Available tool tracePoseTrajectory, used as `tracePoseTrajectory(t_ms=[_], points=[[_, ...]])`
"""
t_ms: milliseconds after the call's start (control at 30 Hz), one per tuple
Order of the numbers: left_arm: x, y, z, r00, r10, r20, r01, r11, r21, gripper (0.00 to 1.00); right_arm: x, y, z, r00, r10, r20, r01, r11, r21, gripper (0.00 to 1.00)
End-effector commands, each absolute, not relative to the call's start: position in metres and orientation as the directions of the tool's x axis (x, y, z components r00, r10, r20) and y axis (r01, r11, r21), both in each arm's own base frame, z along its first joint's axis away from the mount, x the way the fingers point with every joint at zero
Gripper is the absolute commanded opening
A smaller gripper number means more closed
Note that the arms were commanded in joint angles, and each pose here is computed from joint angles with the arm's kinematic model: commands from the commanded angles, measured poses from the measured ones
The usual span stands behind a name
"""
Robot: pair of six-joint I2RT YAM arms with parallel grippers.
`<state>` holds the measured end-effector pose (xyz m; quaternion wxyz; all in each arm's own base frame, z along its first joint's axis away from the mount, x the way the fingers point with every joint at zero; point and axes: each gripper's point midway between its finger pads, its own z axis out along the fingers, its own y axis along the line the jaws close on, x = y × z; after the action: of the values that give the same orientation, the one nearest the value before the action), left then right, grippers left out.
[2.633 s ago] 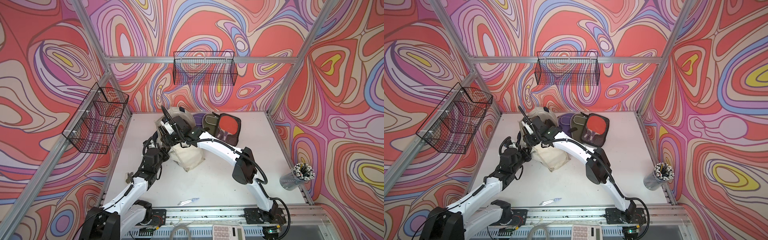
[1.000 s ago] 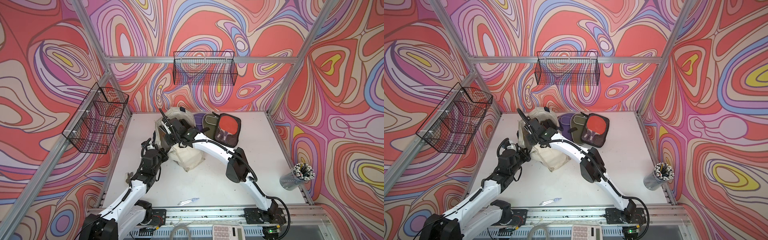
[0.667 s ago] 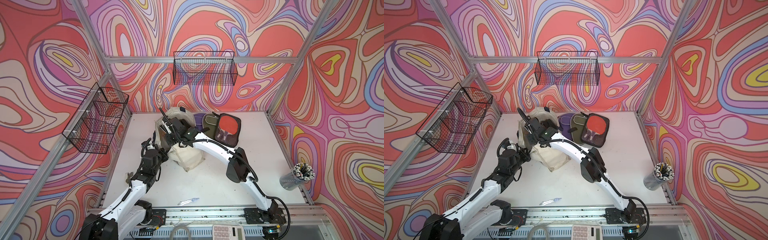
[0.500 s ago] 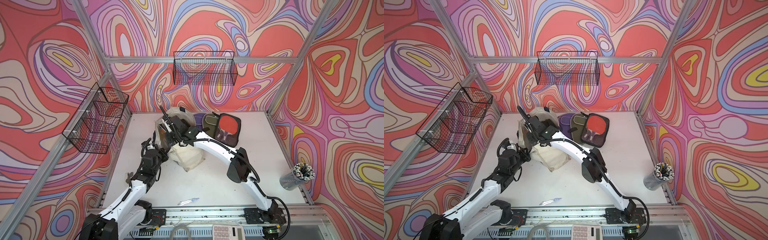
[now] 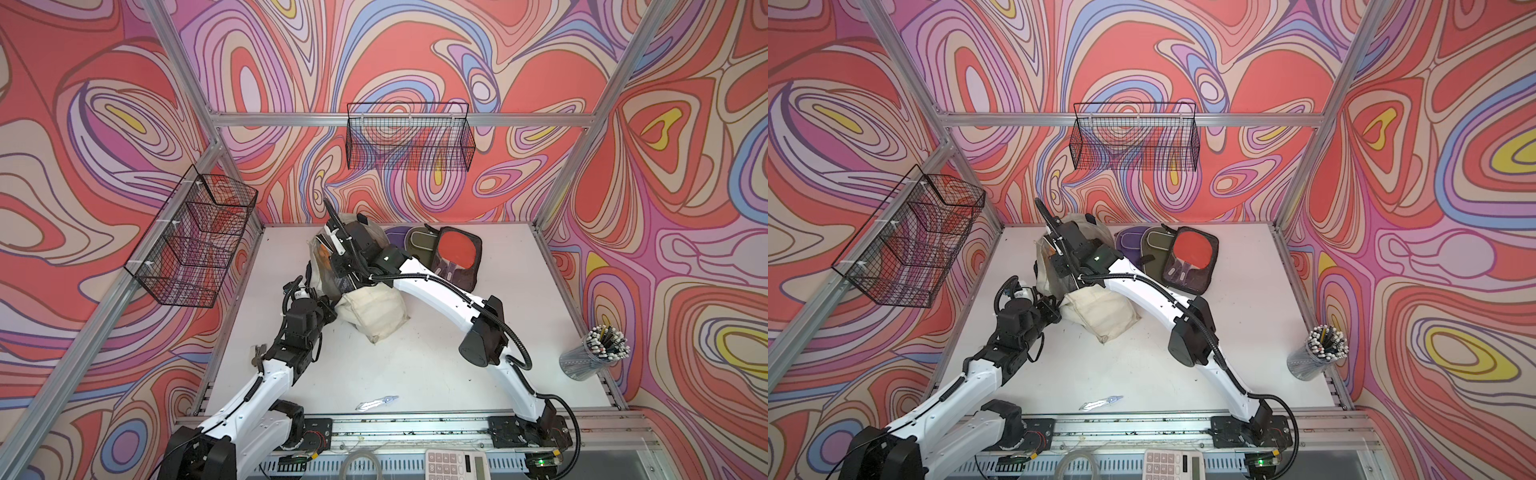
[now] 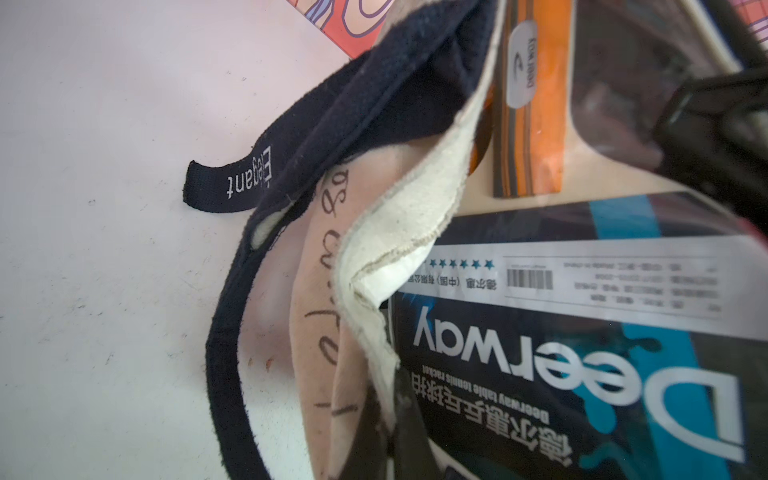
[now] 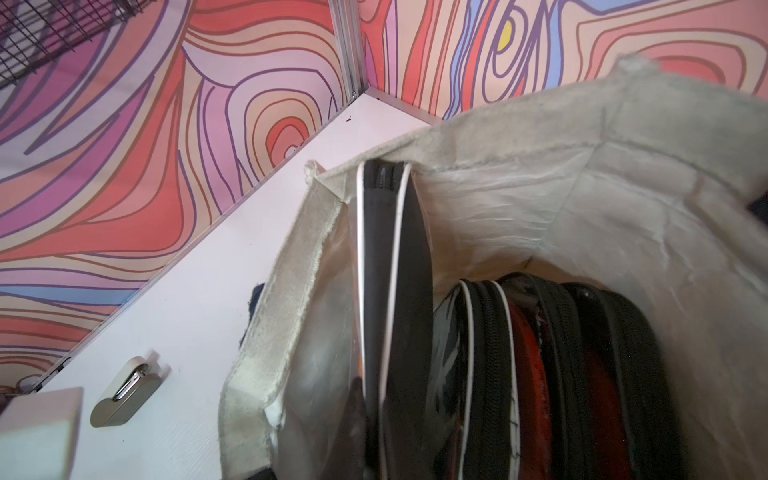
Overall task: Remove the ping pong set from the canvas bag
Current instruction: Pick up the ping pong set from the canvas bag.
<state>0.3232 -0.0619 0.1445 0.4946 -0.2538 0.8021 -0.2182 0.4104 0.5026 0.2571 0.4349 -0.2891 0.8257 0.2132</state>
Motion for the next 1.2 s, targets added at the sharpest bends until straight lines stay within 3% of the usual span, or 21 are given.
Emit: tracePoseTrajectory(t_ms=[0,533,1167], points=[[0.322,-0.058,0.136,-0.402,-0.606,-0.686,-0.226,0.792,-0.567,0.00,0.403,0.481,0.383,-0.296,-0.112,-0.949,-0.668,0.734,0.122,0.00],[0.327,-0.060,0.139,-0.402,-0.602,-0.690,-0.218,0.795,-0.566,0.00,0.384,0.458,0.451,-0.220,-0.012,-0.975,-0.680,0.719,0.145,0.00],[0.325,-0.058,0.139,-0.399,-0.596,-0.697,-0.220,0.800,-0.559,0.00,0.350,0.393,0.538,-0.102,0.096,-0.990,-0.644,0.752,0.140,0.00]])
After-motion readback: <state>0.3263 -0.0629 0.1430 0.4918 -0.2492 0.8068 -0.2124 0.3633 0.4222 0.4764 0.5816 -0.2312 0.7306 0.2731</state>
